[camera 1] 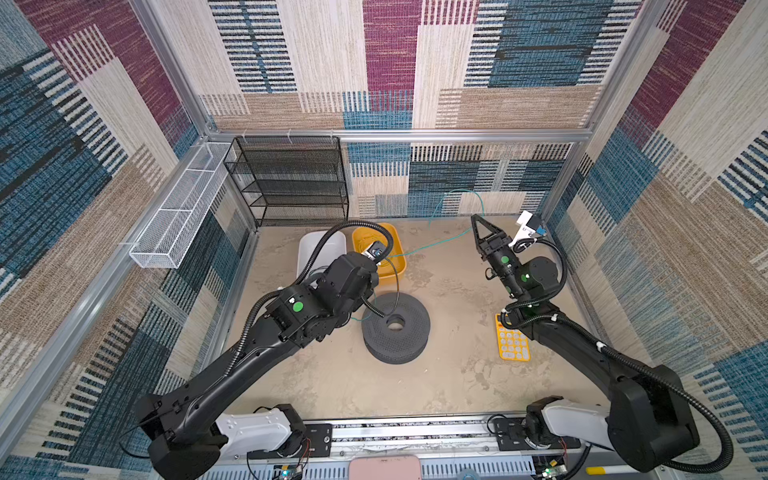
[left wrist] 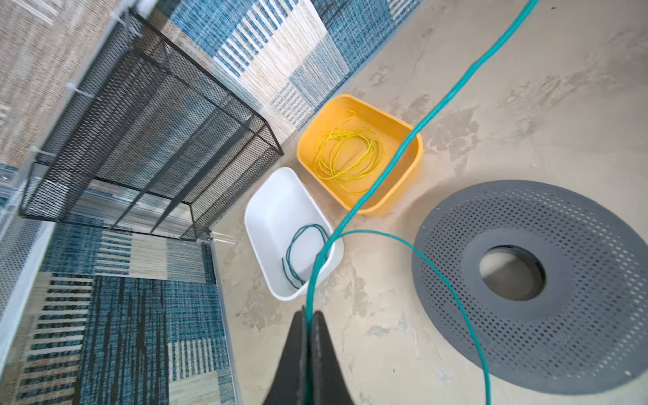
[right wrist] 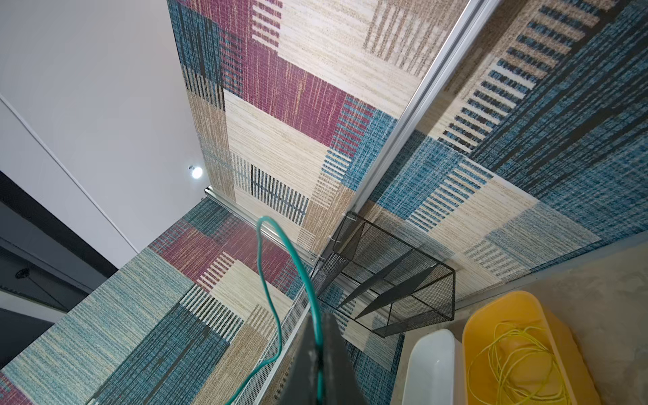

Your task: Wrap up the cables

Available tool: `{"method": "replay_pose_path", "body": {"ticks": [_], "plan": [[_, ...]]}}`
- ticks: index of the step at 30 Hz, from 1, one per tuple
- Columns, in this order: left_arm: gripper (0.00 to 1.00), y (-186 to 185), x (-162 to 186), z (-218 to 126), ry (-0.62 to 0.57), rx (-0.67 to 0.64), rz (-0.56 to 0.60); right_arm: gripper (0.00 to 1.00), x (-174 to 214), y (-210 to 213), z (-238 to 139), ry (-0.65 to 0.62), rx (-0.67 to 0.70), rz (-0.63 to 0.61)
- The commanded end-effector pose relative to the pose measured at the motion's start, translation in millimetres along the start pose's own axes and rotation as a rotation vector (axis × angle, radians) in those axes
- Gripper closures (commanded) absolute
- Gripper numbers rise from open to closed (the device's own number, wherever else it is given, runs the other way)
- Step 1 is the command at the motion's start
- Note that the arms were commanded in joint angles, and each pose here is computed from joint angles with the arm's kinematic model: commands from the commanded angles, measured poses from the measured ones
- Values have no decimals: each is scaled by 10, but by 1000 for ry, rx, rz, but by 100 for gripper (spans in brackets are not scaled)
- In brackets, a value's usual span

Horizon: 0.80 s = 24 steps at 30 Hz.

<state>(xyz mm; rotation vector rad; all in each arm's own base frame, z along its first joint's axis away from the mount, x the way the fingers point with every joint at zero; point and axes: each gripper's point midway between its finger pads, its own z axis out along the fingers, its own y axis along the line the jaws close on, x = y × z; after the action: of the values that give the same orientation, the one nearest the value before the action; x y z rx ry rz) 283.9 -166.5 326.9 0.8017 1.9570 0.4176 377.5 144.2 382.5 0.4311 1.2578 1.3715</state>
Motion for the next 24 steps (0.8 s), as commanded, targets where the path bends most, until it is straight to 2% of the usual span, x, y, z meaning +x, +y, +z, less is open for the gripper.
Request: {"method": "replay_pose_path", "body": {"ticks": [1,4,6,14,18,20,22,24], "plan": [[100,178,84,-5,36,-161,86,100,-230,-43,-72,-137,18,44],[100,129,97,-22,52,-212,161,100,-221,-185,-132,-154,45,84],[100,95,94,-70,40,-215,171,100,-227,-263,-167,-165,61,106],[100,-78,167,-197,-42,-46,31,100,-81,-130,-16,-49,13,81],[77,-47,112,-315,-82,1,7,100,135,-111,-17,39,7,59],[69,-41,69,-388,-106,37,-1,100,209,-114,-59,63,2,62],[51,13,-24,-504,-143,71,-26,100,284,-118,-87,93,9,54],[40,87,-126,-613,-182,89,-47,100,310,-92,-119,102,9,38]]}}
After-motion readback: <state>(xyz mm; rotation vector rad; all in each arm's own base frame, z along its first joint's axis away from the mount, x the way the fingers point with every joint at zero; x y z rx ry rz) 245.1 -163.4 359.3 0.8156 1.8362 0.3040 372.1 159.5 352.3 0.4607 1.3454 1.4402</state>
